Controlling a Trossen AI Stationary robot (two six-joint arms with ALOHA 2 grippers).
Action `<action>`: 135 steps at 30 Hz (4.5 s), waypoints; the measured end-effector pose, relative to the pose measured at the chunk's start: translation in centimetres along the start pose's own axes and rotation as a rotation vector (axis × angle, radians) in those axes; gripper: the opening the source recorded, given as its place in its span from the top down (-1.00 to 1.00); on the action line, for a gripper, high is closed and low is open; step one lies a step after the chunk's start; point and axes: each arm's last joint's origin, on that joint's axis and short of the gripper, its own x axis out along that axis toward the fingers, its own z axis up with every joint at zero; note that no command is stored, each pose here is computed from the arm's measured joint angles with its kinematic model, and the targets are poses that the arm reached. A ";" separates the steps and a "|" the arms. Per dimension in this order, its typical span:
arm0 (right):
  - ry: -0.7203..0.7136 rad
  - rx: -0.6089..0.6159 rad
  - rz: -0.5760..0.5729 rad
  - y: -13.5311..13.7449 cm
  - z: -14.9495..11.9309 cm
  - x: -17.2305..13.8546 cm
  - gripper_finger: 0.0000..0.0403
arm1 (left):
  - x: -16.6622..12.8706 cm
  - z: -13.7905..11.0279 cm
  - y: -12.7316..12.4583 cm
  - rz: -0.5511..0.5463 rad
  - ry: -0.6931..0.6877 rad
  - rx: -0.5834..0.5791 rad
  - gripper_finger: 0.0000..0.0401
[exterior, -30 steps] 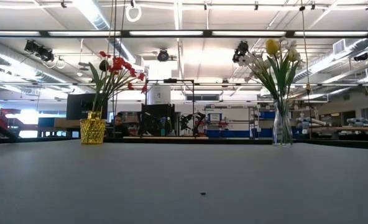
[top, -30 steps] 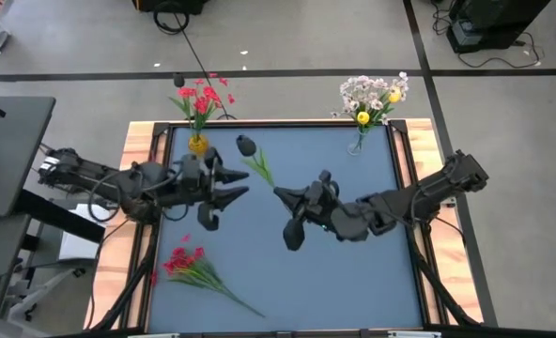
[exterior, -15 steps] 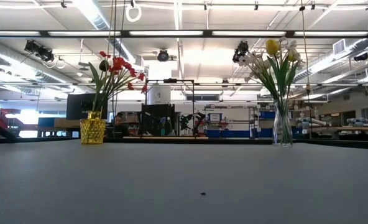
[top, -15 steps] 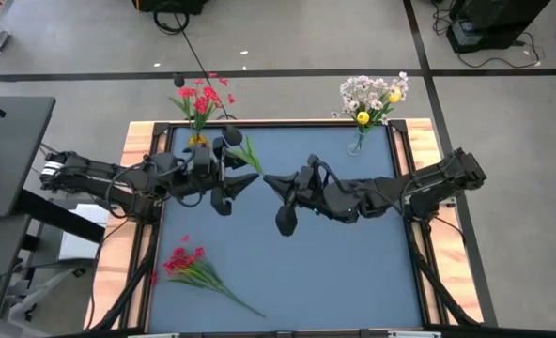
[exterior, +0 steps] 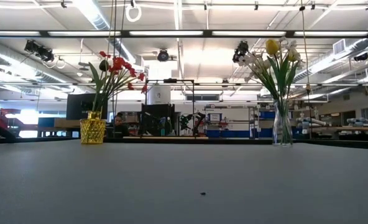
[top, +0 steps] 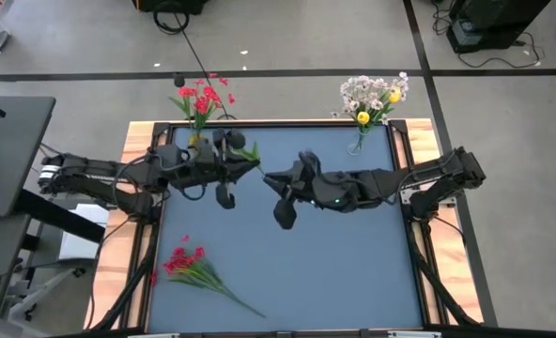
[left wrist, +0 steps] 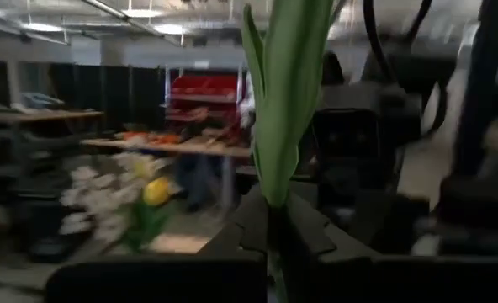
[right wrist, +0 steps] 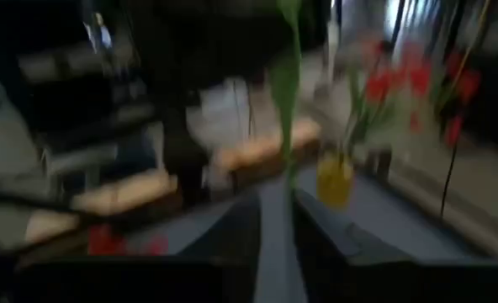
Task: Sort flowers into vase by color
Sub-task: Put the black tulip into the yellow vase, then put the red flowers into the yellow vase
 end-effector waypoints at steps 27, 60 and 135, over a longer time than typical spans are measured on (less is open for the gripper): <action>0.474 -0.060 -0.202 -3.2 -4.1 -2.1 0.05 | -8.8 0.1 14.0 1.000 0.474 0.174 0.94; 0.629 -0.083 -0.148 -4.3 -4.5 -2.2 -0.04 | -11.5 -5.7 16.8 1.225 0.408 -0.160 0.54; 0.558 0.690 0.046 6.7 -9.7 -1.9 -0.13 | -13.8 -19.8 -15.1 -0.521 1.480 0.214 0.14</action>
